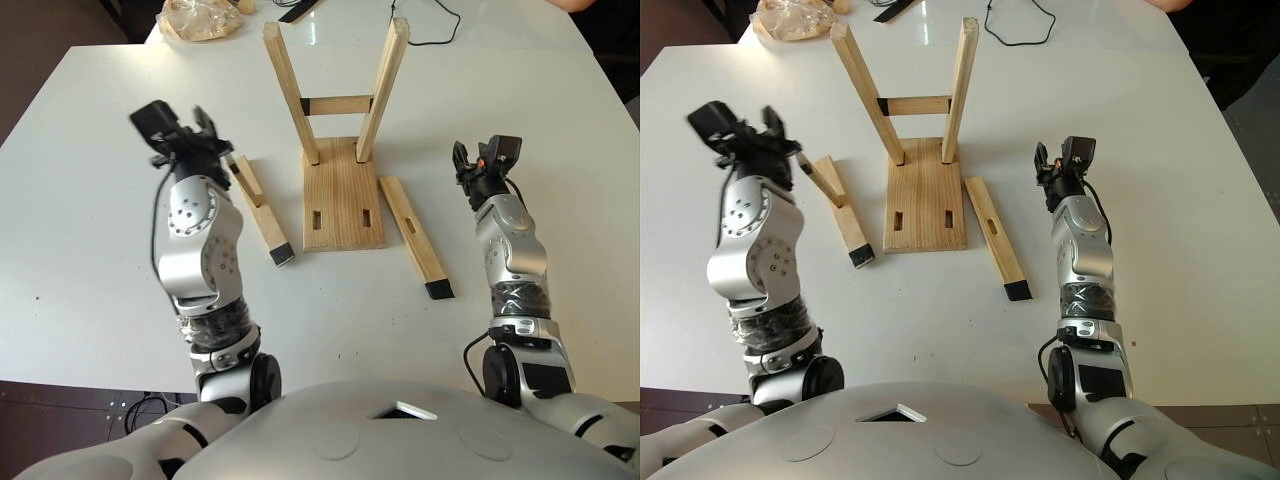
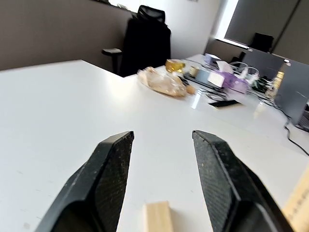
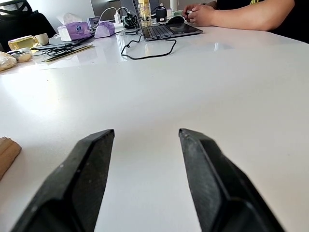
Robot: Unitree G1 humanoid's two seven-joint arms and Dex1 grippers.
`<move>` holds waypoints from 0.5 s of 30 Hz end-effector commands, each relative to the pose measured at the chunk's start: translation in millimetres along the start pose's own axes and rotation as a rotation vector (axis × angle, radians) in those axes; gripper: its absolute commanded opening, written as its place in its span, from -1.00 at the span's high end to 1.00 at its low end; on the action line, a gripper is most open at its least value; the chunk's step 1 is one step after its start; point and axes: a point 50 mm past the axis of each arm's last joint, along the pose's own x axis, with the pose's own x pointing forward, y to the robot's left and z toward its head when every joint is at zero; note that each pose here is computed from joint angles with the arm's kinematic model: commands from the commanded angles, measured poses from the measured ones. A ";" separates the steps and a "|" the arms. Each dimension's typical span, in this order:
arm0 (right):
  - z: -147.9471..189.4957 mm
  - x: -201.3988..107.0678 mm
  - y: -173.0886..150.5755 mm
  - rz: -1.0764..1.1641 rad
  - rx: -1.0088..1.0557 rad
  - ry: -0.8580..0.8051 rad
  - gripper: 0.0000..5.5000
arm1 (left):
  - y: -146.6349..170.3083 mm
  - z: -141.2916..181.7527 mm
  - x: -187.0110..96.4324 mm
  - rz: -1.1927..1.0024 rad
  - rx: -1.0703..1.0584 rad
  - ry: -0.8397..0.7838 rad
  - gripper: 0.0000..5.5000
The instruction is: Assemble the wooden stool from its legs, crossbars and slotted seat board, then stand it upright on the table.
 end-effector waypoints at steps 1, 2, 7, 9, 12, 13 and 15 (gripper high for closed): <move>-0.2 -3.3 -7.7 -0.014 -0.018 0.003 0.10 | 30.3 -8.9 -15.7 0.026 0.103 0.066 0.18; -0.7 -3.8 -9.8 -0.019 -0.025 0.005 0.10 | 41.8 -18.9 -23.2 0.032 0.125 0.131 0.18; -3.6 -6.1 -16.4 -0.035 -0.046 0.013 0.10 | 54.8 -63.9 -73.2 -0.148 0.133 0.441 -0.03; -4.2 -6.2 -16.7 -0.031 -0.058 0.015 0.10 | 44.5 -68.3 -86.2 -0.218 0.111 0.497 -0.15; -5.7 -6.5 -19.2 -0.037 -0.062 0.019 0.10 | 34.8 -69.0 -86.3 -0.267 0.118 0.531 -0.21; -6.8 -6.4 -19.0 -0.037 -0.063 0.022 0.10 | 32.1 -72.7 -86.9 -0.282 0.113 0.563 -0.21; -8.5 -6.1 -17.2 -0.033 -0.064 0.026 0.10 | 27.2 -78.8 -87.2 -0.303 0.111 0.614 -0.21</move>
